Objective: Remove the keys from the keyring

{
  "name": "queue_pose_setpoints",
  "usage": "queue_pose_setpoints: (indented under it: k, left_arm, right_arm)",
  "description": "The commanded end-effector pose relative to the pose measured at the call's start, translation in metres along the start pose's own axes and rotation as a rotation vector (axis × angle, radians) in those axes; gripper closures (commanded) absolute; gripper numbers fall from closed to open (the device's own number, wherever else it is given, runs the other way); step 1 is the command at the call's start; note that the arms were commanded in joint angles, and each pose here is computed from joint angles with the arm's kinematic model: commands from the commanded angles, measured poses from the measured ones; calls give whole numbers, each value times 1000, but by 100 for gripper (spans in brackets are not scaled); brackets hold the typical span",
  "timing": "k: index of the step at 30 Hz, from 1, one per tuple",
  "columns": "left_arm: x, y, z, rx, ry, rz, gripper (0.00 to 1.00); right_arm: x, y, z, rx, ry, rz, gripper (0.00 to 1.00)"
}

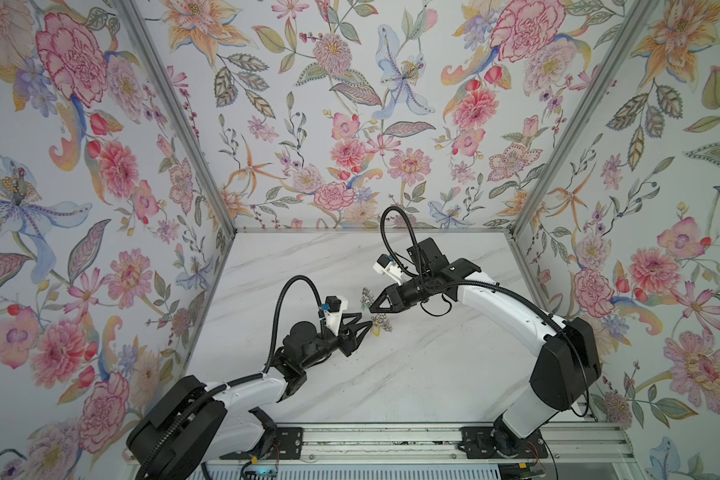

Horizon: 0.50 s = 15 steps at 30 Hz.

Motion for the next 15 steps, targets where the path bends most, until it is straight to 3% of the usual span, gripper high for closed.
queue_pose_setpoints:
  k: [1,12,15]
  left_arm:
    - [-12,6,-11,-24,35,55,52]
    - [-17,12,-13,-22,43,69,53]
    - [-18,14,-15,-24,44,76,58]
  right_arm:
    - [19,-11,-6,-48,-51,-39,83]
    - [23,-8,-7,-53,-49,-59,83]
    - [22,-8,-6,-55,-47,-59,83]
Point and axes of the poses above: each gripper's point midway between its finger pads, its own y axis out along the fingers, its own x axis along the line the jaws close on, z = x × y, the point moved 4 cm from there along -y, back along the fingers, and after that the axes turned 13 degrees about -y, right-handed, at the moved point
